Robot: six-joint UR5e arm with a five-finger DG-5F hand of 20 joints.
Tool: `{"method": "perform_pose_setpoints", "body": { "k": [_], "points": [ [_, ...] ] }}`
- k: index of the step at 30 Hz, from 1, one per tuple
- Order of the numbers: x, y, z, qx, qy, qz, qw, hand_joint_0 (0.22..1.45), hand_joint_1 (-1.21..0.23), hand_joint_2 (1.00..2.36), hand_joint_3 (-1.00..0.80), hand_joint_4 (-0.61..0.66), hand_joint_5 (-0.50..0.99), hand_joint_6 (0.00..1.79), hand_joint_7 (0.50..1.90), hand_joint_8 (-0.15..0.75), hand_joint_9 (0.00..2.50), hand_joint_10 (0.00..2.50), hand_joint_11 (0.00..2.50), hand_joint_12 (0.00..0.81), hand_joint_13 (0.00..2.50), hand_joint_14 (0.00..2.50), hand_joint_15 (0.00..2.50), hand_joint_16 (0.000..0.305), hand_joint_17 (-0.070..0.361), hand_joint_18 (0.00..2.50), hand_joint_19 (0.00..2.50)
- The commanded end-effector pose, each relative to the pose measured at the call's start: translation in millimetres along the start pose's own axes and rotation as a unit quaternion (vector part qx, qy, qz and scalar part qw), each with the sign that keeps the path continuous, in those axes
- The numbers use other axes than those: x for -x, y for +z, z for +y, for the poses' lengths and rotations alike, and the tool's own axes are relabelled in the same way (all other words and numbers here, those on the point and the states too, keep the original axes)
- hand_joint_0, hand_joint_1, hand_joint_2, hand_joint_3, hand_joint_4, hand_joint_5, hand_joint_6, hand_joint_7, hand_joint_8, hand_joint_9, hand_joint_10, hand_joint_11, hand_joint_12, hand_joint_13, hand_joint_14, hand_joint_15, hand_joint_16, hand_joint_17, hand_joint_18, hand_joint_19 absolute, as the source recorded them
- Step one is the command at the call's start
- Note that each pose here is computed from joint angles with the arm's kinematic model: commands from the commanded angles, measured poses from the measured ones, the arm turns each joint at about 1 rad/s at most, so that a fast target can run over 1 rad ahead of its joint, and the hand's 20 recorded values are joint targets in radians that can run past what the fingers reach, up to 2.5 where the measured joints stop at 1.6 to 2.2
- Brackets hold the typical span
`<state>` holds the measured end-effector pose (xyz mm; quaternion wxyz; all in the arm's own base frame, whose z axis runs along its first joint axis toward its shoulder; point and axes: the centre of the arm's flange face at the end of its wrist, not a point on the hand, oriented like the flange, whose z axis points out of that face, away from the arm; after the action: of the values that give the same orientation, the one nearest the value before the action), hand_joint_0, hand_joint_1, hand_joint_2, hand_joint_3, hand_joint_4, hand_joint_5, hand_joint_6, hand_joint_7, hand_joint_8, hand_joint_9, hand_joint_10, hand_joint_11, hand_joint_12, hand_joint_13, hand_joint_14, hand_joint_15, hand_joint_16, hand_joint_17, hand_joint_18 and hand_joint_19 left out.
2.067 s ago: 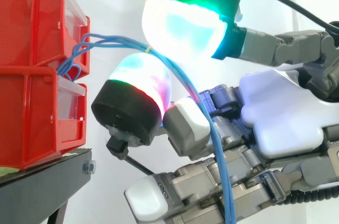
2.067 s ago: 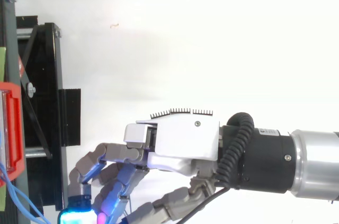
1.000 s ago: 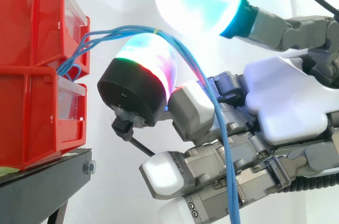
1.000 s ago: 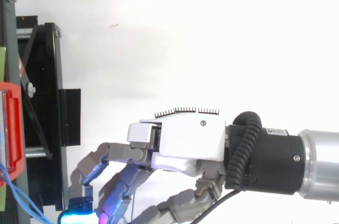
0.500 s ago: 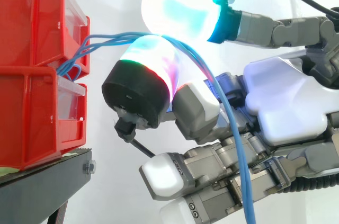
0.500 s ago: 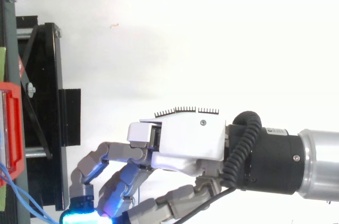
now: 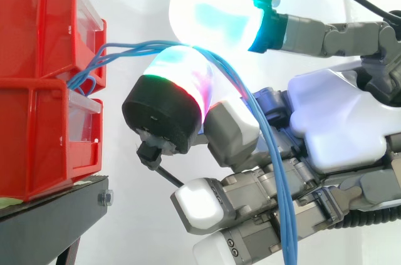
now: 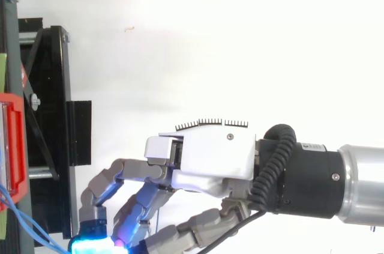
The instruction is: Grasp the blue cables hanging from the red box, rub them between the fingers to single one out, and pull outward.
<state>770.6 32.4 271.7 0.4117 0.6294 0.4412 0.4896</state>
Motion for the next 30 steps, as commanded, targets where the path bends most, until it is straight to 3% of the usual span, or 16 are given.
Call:
{"method": "perform_pose_setpoints", "body": {
  "k": [1, 2, 5, 11, 18, 28, 30],
  "points": [
    [0.7, 0.0, -0.6, -0.001, 0.0, -0.001, 1.0, 0.74, -0.9, 1.01, -0.26, -0.11, -0.15, 0.96, 0.92, 0.33, 1.01, 0.02, 0.67, 0.395, 0.8, 0.02, 0.45, 0.051, 0.115, 0.57, 0.39],
    [0.4, 0.1, 0.1, 0.0, 0.0, -0.001, 1.0, 0.71, -0.91, 1.01, -0.36, -0.05, -0.16, 0.96, 0.83, 0.323, 1.0, 0.01, 0.67, 0.394, 0.79, 0.02, 0.45, 0.051, 0.115, 0.58, 0.38],
    [0.6, 0.0, -0.6, -0.001, 0.0, 0.0, 1.0, 0.64, -0.88, 1.0, -0.49, 0.05, -0.14, 0.93, 0.84, 0.327, 1.01, 0.02, 0.67, 0.396, 0.78, 0.02, 0.45, 0.052, 0.117, 0.56, 0.37],
    [0.6, 0.1, -0.4, 0.0, 0.001, -0.001, 1.0, 0.53, -0.77, 1.0, -0.5, 0.09, -0.13, 0.91, 0.85, 0.356, 1.04, 0.01, 0.65, 0.42, 0.78, 0.01, 0.45, 0.055, 0.124, 0.5, 0.38],
    [0.3, -0.4, 0.5, 0.0, 0.001, 0.0, 1.0, 0.55, -0.78, 1.0, -0.5, 0.1, -0.12, 0.9, 0.91, 0.367, 1.07, 0.02, 0.66, 0.419, 0.79, 0.02, 0.46, 0.055, 0.123, 0.49, 0.38],
    [0.5, -0.4, 0.5, 0.0, 0.001, -0.001, 1.0, 0.65, -0.86, 1.02, -0.13, -0.01, -0.12, 0.95, 0.97, 0.367, 1.1, 0.01, 0.68, 0.413, 0.84, 0.01, 0.45, 0.055, 0.125, 0.61, 0.36],
    [0.4, -0.5, 0.3, -0.001, 0.001, 0.0, 1.0, 0.7, -0.88, 1.02, -0.08, -0.07, -0.13, 0.96, 1.1, 0.35, 1.08, 0.02, 0.67, 0.402, 0.83, 0.02, 0.45, 0.053, 0.12, 0.62, 0.36]
  ]
}}
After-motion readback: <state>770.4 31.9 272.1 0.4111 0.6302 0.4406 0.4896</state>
